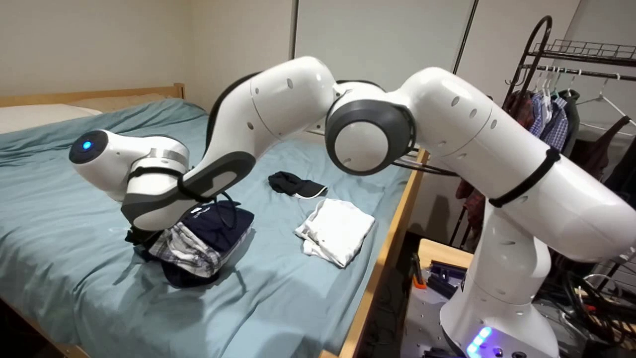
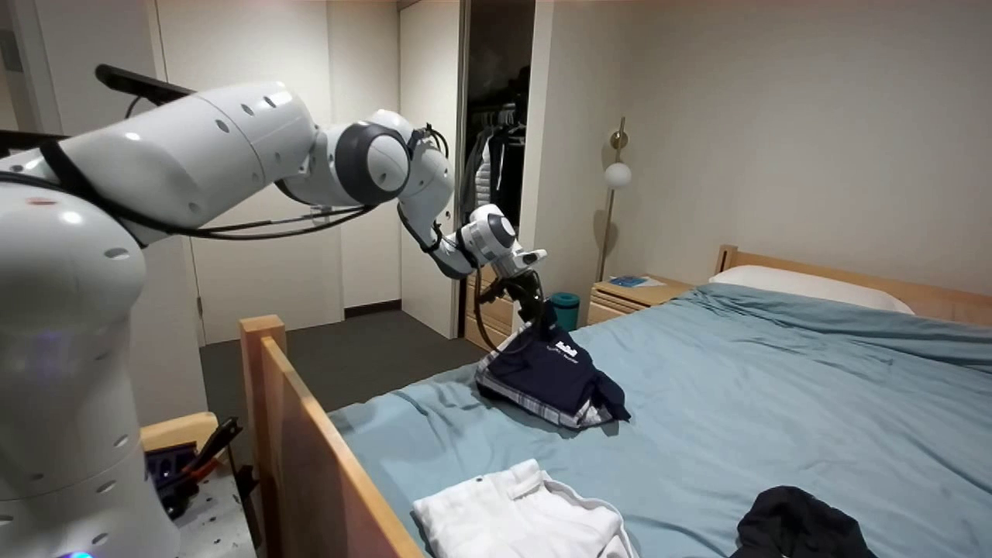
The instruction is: Pick the shirts on the bottom left side of the bed and place them on top of the blue shirt
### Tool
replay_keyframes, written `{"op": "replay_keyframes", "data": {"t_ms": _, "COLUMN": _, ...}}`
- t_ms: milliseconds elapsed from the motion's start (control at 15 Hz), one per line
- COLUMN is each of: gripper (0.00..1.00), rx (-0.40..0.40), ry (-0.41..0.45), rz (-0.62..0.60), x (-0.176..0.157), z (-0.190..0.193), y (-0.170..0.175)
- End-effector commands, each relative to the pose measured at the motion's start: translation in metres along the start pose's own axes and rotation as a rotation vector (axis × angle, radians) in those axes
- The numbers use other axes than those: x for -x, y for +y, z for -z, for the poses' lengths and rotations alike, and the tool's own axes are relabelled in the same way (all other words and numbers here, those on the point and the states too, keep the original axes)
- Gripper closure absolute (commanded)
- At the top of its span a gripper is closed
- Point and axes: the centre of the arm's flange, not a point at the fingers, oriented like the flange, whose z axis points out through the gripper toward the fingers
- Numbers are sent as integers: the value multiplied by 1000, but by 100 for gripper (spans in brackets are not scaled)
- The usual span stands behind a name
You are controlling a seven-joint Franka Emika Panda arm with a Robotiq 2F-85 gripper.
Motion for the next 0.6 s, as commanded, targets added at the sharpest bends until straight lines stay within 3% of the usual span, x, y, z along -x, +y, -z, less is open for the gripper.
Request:
{"op": "replay_keyframes", "data": {"t_ms": 0, "gripper": 37, "rx": -88, "ry": -81, "rz": 75, "x": -12, "z": -40, "y": -37}}
{"op": "replay_keyframes", "data": {"t_ms": 333, "gripper": 5, "rx": -162, "ry": -139, "rz": 69, "x": -9, "z": -46, "y": -43}}
{"op": "replay_keyframes", "data": {"t_ms": 533, "gripper": 0, "rx": -233, "ry": -126, "rz": 144, "x": -10, "z": -27, "y": -45}}
